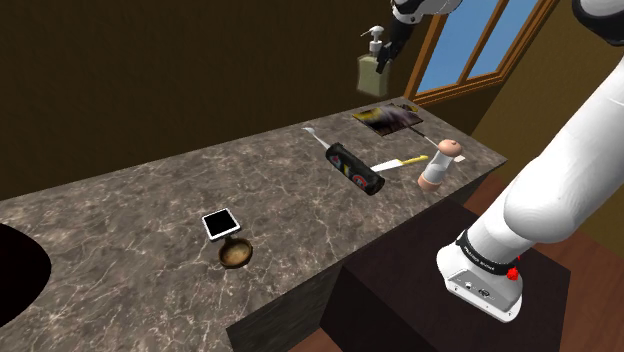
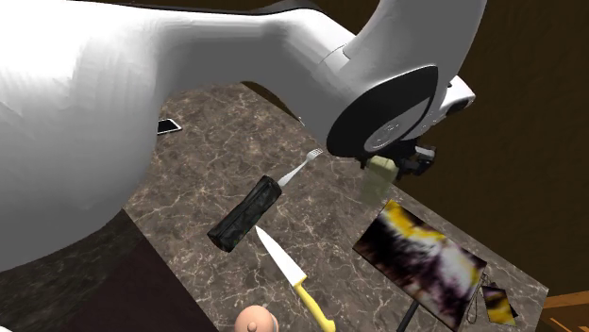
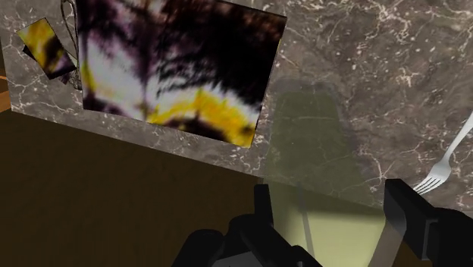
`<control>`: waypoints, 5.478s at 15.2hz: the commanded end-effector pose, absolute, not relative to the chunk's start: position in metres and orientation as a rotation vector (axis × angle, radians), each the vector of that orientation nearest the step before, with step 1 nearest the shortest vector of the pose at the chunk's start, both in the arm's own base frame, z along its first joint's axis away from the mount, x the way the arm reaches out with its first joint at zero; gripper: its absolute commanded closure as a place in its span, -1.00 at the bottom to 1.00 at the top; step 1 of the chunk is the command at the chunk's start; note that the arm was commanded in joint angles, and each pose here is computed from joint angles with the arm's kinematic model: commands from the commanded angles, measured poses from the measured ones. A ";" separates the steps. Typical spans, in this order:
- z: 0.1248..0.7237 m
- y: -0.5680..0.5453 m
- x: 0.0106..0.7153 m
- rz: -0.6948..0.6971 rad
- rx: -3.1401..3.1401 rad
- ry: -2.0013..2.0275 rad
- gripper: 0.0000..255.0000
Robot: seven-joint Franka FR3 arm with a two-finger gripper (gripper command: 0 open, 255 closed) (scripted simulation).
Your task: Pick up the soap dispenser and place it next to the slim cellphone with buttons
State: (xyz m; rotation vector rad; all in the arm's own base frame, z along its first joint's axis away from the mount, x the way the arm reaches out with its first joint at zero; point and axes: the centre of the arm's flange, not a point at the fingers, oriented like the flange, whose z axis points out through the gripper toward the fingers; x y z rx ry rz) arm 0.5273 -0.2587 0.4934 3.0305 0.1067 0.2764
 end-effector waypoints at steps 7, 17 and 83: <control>0.536 -0.258 0.527 0.277 3.030 0.107 1.00; 0.589 -0.258 0.527 0.277 3.030 0.107 1.00; 0.565 0.347 0.551 0.277 3.030 0.107 1.00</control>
